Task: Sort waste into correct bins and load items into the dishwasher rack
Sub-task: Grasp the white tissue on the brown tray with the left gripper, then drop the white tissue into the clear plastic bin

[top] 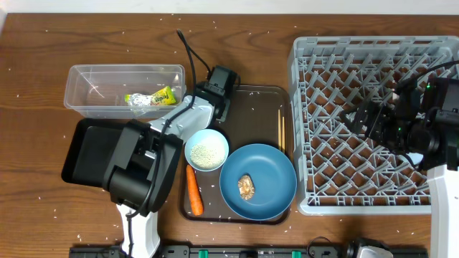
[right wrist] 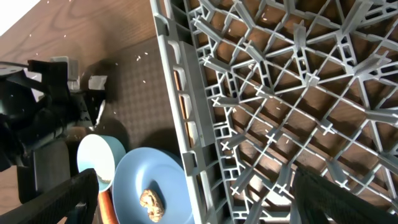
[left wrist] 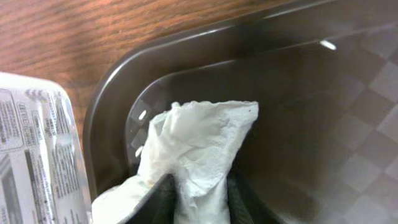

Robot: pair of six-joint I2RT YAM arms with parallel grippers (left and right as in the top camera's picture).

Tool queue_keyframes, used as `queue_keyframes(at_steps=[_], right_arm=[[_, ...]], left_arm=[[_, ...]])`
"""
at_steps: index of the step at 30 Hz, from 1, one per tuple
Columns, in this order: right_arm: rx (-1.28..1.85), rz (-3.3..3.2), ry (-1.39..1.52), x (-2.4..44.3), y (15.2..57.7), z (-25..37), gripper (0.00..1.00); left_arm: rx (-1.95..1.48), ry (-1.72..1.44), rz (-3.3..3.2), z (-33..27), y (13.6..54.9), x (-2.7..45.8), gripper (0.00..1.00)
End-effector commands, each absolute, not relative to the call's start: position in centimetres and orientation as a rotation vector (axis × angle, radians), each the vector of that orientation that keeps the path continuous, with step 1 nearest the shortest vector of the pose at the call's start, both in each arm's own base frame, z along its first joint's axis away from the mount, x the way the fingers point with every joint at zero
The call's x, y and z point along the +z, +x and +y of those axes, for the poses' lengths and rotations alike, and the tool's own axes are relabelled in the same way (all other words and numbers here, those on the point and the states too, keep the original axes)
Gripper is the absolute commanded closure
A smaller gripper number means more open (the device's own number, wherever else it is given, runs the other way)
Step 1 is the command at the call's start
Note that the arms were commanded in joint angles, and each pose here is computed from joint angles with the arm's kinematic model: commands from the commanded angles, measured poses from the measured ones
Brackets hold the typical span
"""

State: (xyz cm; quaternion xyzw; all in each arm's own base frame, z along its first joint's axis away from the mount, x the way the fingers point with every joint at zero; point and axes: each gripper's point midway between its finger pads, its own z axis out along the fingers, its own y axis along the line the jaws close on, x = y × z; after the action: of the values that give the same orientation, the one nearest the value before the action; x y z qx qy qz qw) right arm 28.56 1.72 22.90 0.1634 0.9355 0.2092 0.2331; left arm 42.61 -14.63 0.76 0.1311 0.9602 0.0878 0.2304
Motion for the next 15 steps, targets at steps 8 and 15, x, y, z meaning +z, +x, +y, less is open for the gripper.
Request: queue_keyframes(at_steps=[8, 15], right_arm=[[0.573, 2.575, 0.418, 23.0, 28.5, 2.0, 0.07], [0.573, 2.575, 0.418, 23.0, 28.5, 2.0, 0.07]], left_arm=[[0.162, 0.398, 2.483, -17.6, 41.9, 8.9, 0.94], [0.105, 0.247, 2.358, -15.7, 41.5, 16.7, 0.94]])
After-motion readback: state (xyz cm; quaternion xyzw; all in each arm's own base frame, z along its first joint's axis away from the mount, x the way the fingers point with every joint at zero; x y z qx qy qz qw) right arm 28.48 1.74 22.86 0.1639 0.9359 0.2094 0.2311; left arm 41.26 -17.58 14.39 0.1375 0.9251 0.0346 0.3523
